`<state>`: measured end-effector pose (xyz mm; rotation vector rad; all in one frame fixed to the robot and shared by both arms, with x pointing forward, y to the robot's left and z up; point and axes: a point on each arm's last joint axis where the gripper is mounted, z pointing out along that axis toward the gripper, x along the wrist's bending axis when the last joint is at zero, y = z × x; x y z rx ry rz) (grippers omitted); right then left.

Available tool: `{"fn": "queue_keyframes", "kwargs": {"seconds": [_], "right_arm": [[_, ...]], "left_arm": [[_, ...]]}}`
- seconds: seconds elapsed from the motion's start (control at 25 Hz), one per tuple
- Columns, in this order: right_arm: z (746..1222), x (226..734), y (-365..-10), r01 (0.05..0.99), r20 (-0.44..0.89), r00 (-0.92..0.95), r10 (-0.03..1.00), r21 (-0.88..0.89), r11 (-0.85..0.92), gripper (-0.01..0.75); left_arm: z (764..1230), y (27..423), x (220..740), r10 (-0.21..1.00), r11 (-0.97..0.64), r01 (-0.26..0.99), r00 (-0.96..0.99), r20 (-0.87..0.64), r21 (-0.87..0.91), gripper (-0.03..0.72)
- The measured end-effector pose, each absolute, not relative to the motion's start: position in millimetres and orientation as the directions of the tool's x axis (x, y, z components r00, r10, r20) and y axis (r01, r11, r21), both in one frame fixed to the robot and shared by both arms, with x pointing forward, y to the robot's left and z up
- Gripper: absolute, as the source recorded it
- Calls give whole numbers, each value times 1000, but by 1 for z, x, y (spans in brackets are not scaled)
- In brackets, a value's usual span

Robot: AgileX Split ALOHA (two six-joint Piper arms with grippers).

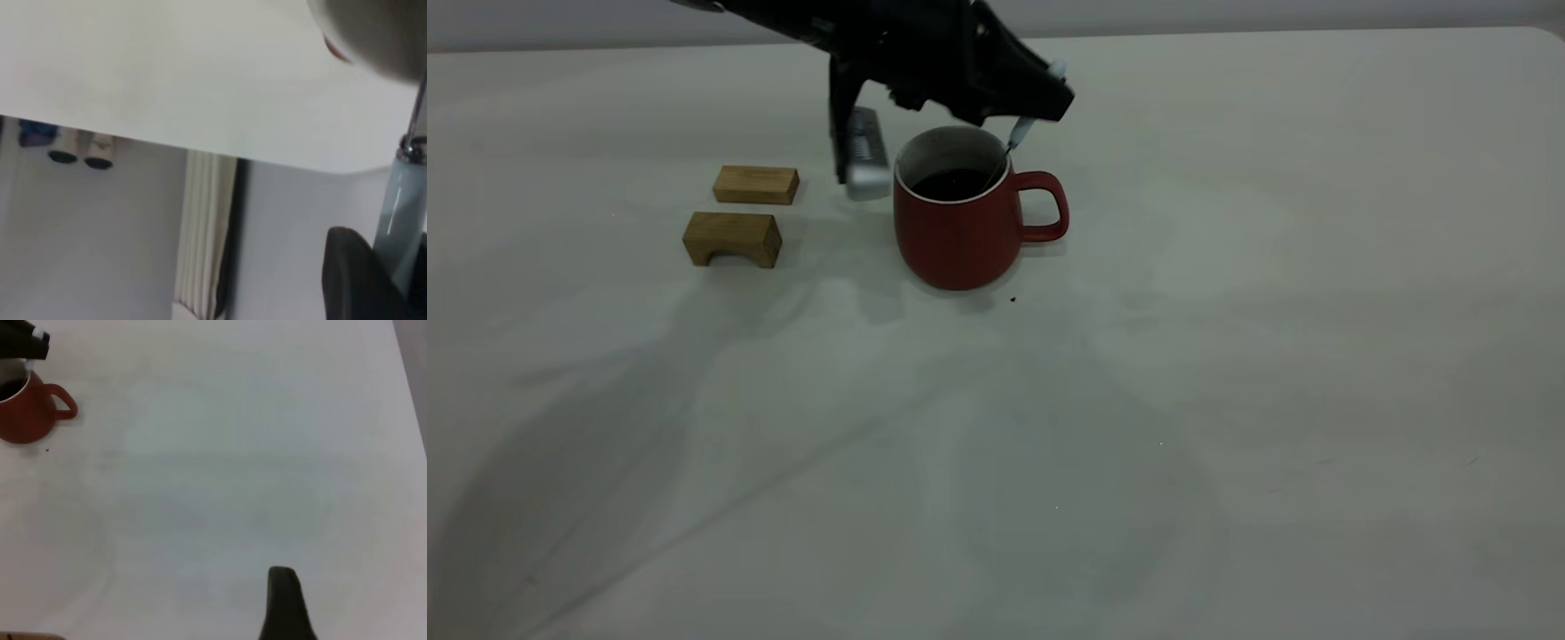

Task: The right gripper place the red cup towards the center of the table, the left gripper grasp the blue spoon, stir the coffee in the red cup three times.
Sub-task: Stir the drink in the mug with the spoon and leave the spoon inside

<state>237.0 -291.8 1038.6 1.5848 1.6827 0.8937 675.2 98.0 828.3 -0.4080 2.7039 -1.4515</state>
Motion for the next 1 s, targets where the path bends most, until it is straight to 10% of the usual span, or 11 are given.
{"fn": "queue_keyframes", "kwargs": {"seconds": [1.0], "right_arm": [[1039,237,-292,554,-6,-57,998,832,36,570]], "left_arm": [[842,136,675,-180,629,-206,-977,117,-750,216]]}}
